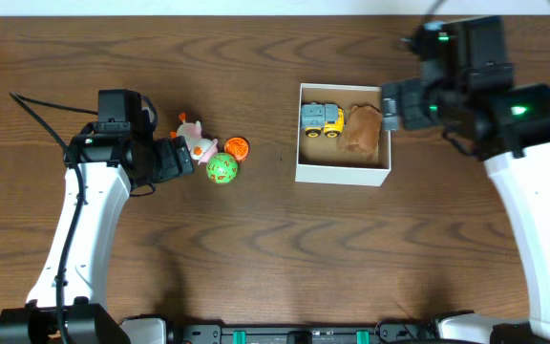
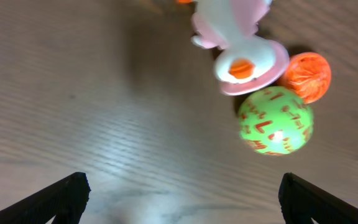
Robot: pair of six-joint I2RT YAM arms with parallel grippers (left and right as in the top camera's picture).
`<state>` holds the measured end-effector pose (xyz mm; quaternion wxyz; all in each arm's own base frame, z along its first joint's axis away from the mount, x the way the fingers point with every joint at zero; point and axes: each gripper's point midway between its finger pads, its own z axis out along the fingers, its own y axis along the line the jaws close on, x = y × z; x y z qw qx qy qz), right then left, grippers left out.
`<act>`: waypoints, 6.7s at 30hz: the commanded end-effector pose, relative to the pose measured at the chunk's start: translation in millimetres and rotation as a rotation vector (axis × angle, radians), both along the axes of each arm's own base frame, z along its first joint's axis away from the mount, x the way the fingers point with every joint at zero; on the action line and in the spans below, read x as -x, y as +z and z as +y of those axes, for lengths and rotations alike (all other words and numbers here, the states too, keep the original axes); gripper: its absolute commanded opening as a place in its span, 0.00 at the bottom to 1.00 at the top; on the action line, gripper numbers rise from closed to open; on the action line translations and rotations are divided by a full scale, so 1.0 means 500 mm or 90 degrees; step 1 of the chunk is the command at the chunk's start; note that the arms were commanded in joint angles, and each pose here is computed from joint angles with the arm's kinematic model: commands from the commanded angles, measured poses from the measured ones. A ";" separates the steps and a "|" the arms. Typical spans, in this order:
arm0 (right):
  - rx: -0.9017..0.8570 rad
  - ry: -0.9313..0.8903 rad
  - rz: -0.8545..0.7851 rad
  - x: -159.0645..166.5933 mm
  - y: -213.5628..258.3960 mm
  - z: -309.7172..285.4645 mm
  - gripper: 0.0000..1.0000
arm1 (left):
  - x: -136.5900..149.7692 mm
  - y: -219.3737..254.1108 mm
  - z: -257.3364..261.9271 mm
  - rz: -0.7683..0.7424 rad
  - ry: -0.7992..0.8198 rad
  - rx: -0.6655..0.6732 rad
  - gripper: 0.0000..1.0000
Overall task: Pack container
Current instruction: 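Lower the truck into the box with the right gripper and release, then grasp the white-pink duck toy with the left gripper, then carry the duck into the box with the left gripper and release, then grasp the green numbered ball with the left gripper, then lower the green ball into the box with the left gripper and release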
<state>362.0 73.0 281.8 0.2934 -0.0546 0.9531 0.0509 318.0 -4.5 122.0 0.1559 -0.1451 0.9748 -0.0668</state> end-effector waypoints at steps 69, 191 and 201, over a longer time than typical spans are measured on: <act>-0.074 -0.169 0.165 0.077 -0.060 -0.081 0.99 | 0.000 0.153 -0.381 -0.103 -0.465 0.090 0.06; -0.137 -0.375 0.177 0.127 -0.043 -0.230 0.99 | -0.043 0.104 -0.289 -0.046 -0.191 0.049 0.36; -0.137 -0.375 0.175 0.126 -0.043 -0.231 0.99 | -0.008 0.157 -0.511 -0.162 -0.339 0.106 0.35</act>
